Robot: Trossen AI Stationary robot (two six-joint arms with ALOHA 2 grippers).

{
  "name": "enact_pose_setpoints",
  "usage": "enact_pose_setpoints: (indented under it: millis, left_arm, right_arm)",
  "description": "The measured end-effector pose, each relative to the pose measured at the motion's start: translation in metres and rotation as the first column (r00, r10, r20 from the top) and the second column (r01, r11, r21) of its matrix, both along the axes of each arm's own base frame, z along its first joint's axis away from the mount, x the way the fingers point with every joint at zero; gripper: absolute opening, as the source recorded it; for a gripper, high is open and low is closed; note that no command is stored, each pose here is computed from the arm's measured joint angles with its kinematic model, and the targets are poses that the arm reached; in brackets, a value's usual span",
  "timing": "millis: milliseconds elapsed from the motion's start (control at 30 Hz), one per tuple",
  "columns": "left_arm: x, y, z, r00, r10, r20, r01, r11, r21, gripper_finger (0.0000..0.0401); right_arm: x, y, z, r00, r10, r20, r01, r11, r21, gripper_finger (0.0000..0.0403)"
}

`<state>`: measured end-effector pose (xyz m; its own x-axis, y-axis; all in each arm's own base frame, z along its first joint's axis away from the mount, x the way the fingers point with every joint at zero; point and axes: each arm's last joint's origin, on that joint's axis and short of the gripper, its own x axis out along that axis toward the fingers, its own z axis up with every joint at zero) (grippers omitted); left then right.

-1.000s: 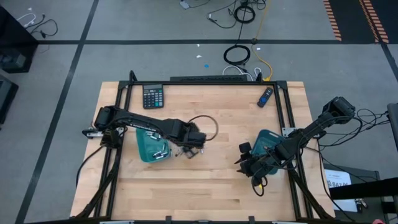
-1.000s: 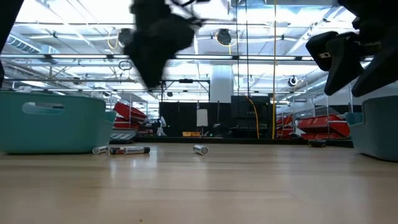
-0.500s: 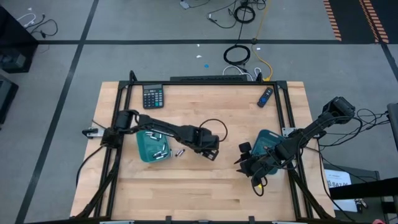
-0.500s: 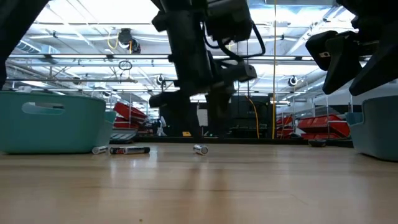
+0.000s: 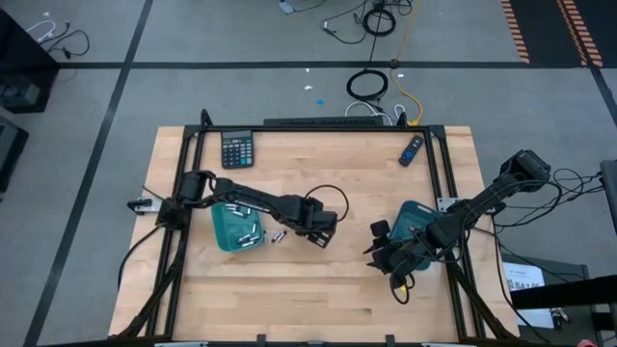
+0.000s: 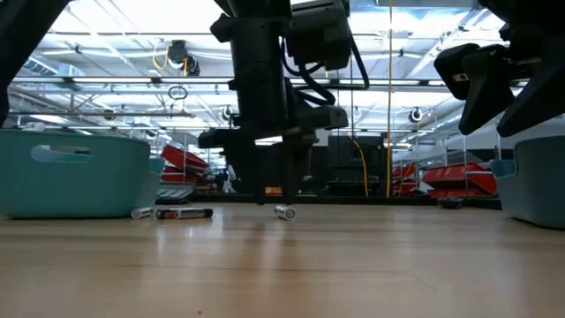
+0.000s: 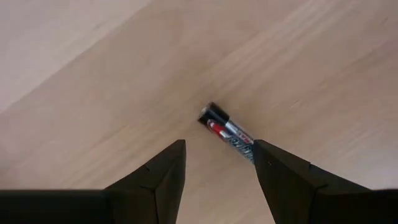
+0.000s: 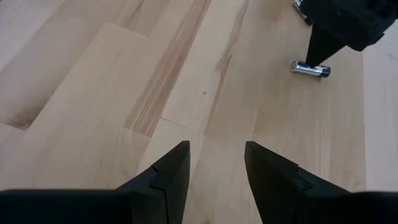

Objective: Sort batteries
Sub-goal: Put the white battery into the left blue bin

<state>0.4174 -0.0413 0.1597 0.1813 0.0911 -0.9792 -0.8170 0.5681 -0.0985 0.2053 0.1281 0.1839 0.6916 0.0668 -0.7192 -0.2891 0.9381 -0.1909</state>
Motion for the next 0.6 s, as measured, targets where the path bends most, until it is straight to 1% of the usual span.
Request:
enact_pose_setpoints:
  millis: [100,300,433,600]
  left_arm:
    - [0.0,0.002,0.0,1.0,0.004,-0.003,-0.004,1.0,0.0,0.0196]
    - [0.006,0.003,0.001,0.998,0.024,0.057,-0.024,1.0,-0.009,0.0196]
    - [0.005,0.002,-0.005,0.999,0.031,0.026,-0.031,0.999,-0.014,0.0196]
    - [0.008,0.001,-0.021,1.0,0.017,-0.009,-0.018,0.999,-0.032,0.0196]
  right_arm:
    - [0.0,0.0,0.0,1.0,0.0,0.0,0.0,1.0,0.0,0.0145]
    - [0.0,0.0,0.0,1.0,0.001,-0.001,-0.001,1.0,0.001,0.0145]
    - [0.0,0.0,0.0,1.0,0.001,-0.001,-0.001,1.0,0.001,0.0145]
    - [0.0,0.0,0.0,1.0,0.001,-0.001,-0.001,1.0,0.001,0.0145]
